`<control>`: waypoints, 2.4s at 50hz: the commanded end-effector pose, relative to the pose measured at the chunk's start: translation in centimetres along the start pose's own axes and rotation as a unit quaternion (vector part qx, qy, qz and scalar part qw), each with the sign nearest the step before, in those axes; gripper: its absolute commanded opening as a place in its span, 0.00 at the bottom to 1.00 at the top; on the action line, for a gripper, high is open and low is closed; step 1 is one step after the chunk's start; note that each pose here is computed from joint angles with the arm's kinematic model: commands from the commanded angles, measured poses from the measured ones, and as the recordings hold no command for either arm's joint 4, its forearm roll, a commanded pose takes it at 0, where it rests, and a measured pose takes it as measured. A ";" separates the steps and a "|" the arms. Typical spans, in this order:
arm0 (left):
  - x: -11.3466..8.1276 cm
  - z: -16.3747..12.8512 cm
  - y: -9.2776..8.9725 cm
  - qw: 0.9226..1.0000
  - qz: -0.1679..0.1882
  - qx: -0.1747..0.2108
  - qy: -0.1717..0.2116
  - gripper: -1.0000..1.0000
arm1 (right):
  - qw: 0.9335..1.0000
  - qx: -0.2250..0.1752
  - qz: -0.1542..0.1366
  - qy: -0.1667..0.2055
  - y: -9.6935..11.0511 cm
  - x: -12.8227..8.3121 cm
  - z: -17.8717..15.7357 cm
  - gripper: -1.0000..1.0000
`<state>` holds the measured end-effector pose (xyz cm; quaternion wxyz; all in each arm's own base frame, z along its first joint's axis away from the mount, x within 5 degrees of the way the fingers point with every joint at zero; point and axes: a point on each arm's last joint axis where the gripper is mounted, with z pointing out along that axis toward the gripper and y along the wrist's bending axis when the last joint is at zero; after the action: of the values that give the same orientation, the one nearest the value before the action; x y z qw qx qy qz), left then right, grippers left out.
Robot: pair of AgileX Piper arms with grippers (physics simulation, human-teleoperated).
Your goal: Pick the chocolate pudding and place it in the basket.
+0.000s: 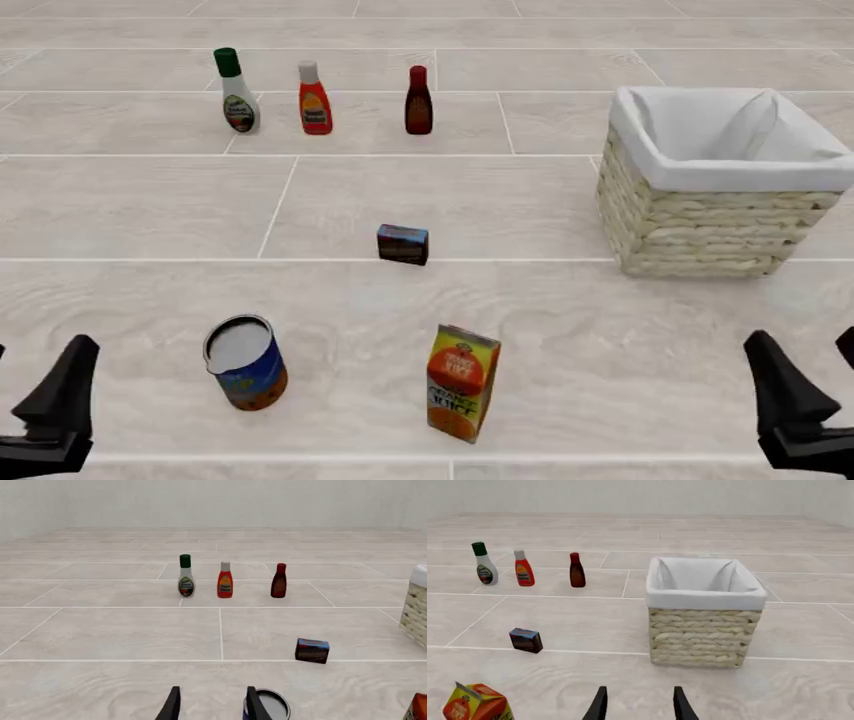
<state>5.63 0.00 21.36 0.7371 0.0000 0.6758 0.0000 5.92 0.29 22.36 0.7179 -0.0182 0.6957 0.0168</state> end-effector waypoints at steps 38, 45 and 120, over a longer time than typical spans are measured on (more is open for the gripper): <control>-0.1 0.0 0.0 1.000 0.000 0.000 0.000 1.00 | 0.998 -0.043 -0.035 -0.027 0.7 -1.3 2.0 1.00; -0.1 0.0 0.0 1.000 0.000 0.000 0.000 1.00 | 0.998 -0.054 -0.028 -0.029 1.0 -2.1 2.8 1.00; -0.1 0.0 0.0 1.000 0.000 0.000 0.000 1.00 | 0.990 -0.143 -0.014 0.013 5.7 -5.7 13.6 1.00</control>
<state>5.66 0.00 21.44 0.7368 0.0000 0.6761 0.0000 17.67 6.03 28.52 0.7047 -0.1270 0.6903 0.1041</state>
